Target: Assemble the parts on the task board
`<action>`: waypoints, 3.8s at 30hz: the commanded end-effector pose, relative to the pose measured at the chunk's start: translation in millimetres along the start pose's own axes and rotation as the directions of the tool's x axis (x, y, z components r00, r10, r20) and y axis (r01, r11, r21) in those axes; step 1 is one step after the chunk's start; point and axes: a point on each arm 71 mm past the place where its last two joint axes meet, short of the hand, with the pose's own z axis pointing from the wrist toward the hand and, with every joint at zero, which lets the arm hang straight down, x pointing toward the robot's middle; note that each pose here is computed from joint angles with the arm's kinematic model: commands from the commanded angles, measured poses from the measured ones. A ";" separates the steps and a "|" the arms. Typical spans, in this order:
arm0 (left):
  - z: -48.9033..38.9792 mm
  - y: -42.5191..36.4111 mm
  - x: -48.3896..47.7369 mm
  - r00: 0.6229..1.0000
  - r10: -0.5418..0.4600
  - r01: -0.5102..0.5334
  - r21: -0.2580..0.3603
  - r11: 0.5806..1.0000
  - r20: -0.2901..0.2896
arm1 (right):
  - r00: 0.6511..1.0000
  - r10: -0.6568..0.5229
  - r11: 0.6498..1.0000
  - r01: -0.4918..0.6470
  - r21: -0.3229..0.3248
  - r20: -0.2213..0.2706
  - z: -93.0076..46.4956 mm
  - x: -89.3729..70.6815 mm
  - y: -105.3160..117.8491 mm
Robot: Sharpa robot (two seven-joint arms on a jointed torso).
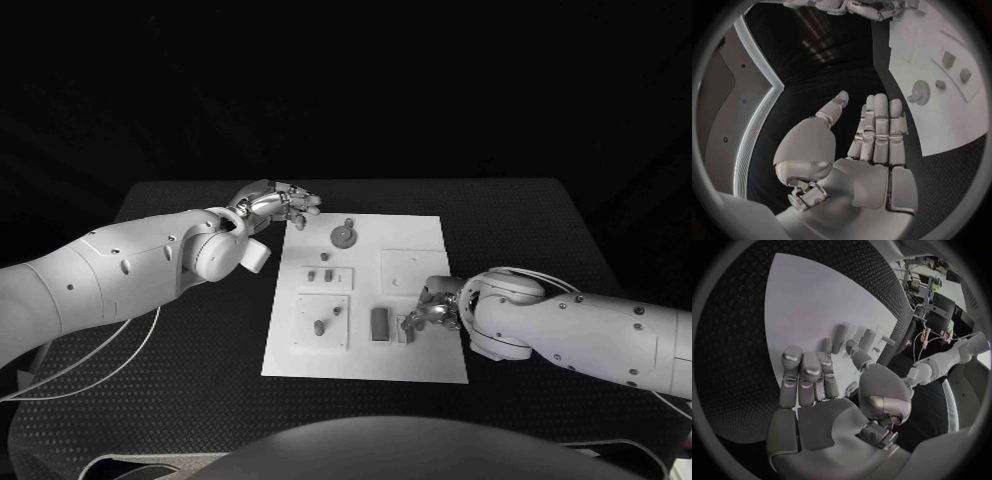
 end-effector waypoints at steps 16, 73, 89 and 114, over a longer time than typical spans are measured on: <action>0.8 -1.7 2.5 1.000 -0.001 0.001 0.007 1.000 -0.018 | 0.996 -0.089 0.995 0.089 0.038 -0.014 1.8 7.1 -12.3; -0.1 -1.4 1.2 1.000 0.003 -0.003 0.006 1.000 -0.016 | 0.887 -0.461 0.887 0.461 0.022 0.006 -1.9 17.5 -15.0; -0.4 -1.2 0.8 1.000 0.005 -0.005 0.004 1.000 -0.014 | 0.926 -0.378 0.926 0.378 -0.007 0.002 -2.6 18.5 -14.3; 0.4 -2.3 1.6 1.000 0.011 -0.011 0.001 1.000 -0.020 | 0.928 0.362 0.932 -0.359 0.051 -0.092 -17.8 4.9 -13.5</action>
